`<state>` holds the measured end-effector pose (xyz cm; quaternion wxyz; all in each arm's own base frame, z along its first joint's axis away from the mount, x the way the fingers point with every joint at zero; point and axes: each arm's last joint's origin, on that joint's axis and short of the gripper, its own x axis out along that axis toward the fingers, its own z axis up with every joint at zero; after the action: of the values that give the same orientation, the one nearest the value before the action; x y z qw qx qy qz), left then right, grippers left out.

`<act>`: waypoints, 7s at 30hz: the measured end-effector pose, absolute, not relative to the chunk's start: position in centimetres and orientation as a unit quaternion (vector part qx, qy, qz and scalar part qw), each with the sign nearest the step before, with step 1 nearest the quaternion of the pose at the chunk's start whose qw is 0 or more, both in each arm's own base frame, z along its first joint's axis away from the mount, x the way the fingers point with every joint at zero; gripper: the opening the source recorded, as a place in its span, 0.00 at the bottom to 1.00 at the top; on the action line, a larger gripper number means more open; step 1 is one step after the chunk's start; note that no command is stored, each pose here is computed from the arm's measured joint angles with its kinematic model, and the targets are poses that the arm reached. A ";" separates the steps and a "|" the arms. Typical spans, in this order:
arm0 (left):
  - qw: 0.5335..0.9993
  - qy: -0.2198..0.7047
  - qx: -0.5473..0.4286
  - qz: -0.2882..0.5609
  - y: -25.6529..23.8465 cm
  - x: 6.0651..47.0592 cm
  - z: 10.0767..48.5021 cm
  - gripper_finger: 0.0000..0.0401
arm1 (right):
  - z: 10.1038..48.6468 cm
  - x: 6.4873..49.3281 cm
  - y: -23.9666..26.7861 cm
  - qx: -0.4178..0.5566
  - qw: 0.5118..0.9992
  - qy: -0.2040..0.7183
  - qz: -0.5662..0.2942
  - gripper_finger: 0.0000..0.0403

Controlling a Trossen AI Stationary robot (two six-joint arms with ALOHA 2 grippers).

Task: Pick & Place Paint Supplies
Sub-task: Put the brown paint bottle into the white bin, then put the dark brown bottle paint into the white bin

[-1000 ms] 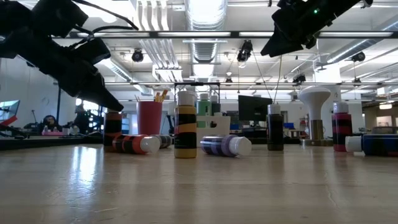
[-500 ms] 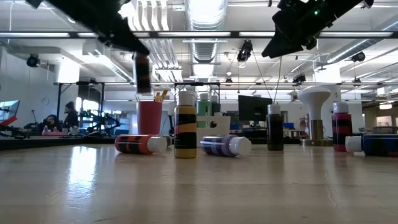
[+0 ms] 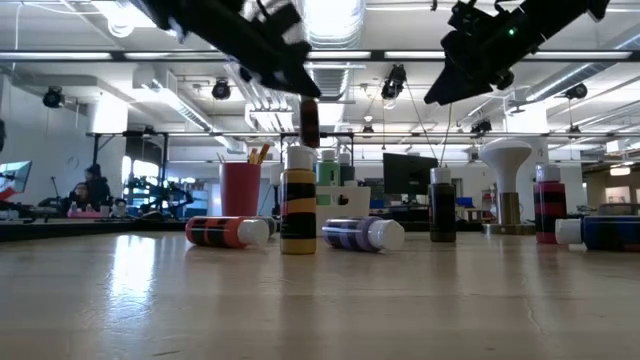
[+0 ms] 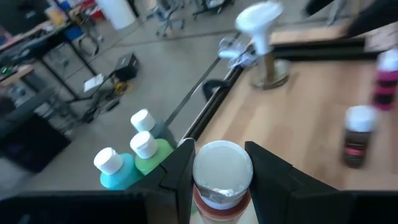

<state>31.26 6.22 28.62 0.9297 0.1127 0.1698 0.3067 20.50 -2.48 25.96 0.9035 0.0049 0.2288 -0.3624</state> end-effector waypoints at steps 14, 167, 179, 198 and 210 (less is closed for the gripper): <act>0.899 0.226 0.069 0.368 12.7 35.3 23.7 0.30 | 25.6 20.4 -2.5 0.003 0.902 0.234 -0.362 0.67; 0.956 0.135 -0.068 0.251 -1.3 19.4 23.1 0.59 | 19.1 23.3 -0.8 0.119 0.891 0.356 -0.257 0.70; 0.956 0.136 -0.068 0.251 -1.3 19.4 23.1 0.59 | 19.5 22.9 -1.0 0.113 0.886 0.342 -0.292 0.66; 0.956 0.137 -0.068 0.251 -1.3 19.4 23.1 0.59 | 18.9 22.0 -0.9 0.075 0.871 0.402 -0.273 0.71; 0.956 0.137 -0.066 0.251 -1.3 19.4 23.0 0.59 | 18.2 22.1 -1.0 0.071 0.881 0.380 -0.272 0.72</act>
<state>19.39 -1.27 23.05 0.9559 -0.0665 0.1374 0.2509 22.08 -0.99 18.23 0.8813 0.0709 0.3800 -0.2718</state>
